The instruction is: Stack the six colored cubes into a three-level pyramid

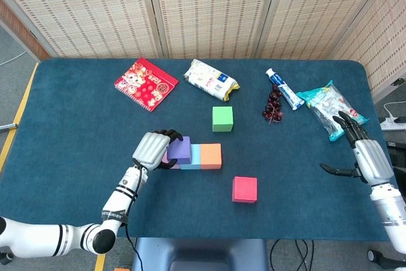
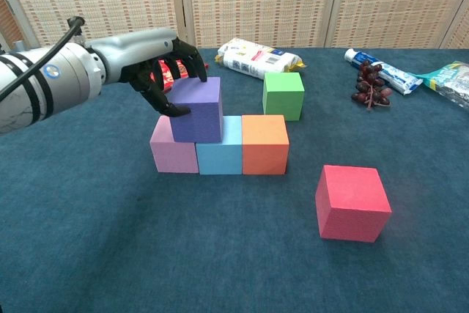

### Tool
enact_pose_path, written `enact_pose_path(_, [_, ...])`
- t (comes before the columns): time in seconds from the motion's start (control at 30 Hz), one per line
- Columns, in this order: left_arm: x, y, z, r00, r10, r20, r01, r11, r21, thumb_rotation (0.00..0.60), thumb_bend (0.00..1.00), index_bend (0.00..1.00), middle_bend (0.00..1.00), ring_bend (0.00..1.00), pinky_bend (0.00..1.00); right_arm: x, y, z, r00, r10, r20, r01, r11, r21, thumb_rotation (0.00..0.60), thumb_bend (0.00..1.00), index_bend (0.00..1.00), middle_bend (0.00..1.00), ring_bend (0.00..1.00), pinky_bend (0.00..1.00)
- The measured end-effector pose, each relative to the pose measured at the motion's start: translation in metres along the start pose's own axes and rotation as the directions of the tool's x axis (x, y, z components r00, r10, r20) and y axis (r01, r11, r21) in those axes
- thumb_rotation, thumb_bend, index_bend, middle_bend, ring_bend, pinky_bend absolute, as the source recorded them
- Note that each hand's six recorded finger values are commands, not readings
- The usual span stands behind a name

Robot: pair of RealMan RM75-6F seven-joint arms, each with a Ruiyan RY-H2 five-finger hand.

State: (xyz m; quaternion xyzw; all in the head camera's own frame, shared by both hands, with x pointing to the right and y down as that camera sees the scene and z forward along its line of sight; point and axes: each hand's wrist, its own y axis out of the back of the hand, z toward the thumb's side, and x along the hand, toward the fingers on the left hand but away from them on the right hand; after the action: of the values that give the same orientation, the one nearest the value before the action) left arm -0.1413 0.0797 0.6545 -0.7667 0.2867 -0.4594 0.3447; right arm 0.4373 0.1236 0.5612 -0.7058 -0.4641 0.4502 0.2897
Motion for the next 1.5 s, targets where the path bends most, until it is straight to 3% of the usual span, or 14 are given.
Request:
enact_pose_path(1.27, [0.0002, -0.0004, -0.0037, 1.000, -0.004, 0.014, 0.004, 1.000, 0.014, 0.600, 0.31, 0.20, 0.30, 0.25, 0.34, 0.0000, 0.0012, 0.0007, 1.000, -0.006, 0.004, 0.006, 1.000, 0.001, 0.600, 0.24, 0.00, 0.08, 0.06, 0.22])
enact_pose_path(1.5, [-0.0007, -0.0066, -0.0043, 1.000, -0.025, 0.013, 0.024, 1.000, 0.011, 0.600, 0.32, 0.10, 0.23, 0.17, 0.33, 0.0004, 0.0013, 0.0007, 1.000, -0.006, 0.005, 0.006, 1.000, 0.002, 0.600, 0.24, 0.00, 0.08, 0.06, 0.22])
